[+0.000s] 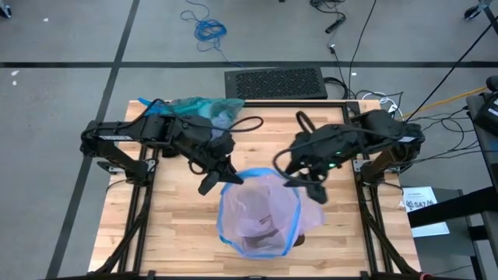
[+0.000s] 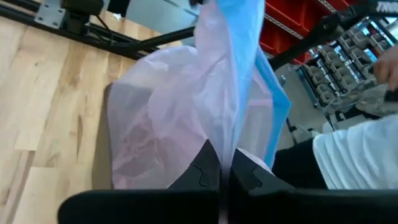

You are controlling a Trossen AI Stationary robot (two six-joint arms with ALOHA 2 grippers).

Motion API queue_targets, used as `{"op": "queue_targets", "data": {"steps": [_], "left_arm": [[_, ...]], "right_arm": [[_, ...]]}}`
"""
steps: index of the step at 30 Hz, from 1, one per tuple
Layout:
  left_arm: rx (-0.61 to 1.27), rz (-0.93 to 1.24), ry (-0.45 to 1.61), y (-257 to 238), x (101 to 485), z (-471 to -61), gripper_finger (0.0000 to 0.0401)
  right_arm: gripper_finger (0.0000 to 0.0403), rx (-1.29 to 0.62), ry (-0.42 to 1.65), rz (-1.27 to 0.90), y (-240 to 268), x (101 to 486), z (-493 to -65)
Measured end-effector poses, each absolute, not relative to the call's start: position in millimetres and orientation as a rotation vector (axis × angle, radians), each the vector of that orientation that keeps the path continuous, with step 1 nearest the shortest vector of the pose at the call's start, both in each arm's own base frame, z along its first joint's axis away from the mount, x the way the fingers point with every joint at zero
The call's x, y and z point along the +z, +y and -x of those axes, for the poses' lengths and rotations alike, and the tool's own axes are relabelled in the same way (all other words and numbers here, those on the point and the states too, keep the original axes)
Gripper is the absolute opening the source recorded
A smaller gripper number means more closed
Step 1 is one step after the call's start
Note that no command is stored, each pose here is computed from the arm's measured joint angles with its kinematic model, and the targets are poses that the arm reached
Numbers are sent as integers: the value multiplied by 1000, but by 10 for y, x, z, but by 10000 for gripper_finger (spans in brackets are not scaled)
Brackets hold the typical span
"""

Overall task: Place trash/remove bag and relplace
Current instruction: Insert the new pink trash bag into the black trash bin

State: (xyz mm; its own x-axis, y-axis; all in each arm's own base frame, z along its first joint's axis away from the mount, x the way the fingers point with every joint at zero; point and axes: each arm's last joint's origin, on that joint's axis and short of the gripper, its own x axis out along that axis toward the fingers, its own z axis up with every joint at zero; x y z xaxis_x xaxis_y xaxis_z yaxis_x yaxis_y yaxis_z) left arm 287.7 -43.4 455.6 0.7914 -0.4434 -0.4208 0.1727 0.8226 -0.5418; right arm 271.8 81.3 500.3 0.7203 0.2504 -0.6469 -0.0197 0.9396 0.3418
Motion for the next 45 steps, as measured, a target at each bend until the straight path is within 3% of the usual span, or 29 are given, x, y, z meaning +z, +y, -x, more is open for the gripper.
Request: {"op": "queue_targets", "data": {"steps": [4, 7, 11, 17, 22, 28, 31, 45], "left_arm": [[-314, 543, 575, -484, 4555, -2870, 1], [-302, 575, 582, -532, 4555, -2863, 1], [-312, 601, 584, -607, 4563, -2853, 1], [-335, 593, 581, -656, 4586, -2813, 0], [-365, 585, 557, -669, 4664, -2701, 0], [-372, 585, 545, -663, 4687, -2677, 0], [-374, 582, 543, -665, 4690, -2676, 0], [-379, 567, 537, -665, 4692, -2677, 0]], "right_arm": [[162, 182, 798, -337, 802, 5083, -2421], [175, 148, 884, -363, 765, 5091, -2168], [138, 141, 930, -363, 909, 4976, -2153], [14, 9, 1167, -321, 1356, 4296, -2292], [2, -74, 1199, -436, 1619, 3875, -2381], [1, 105, 882, -592, 1745, 4021, -2690], [0, 104, 832, -608, 1681, 4053, -2769], [0, -74, 1116, -512, 1515, 3442, -3195]]}}
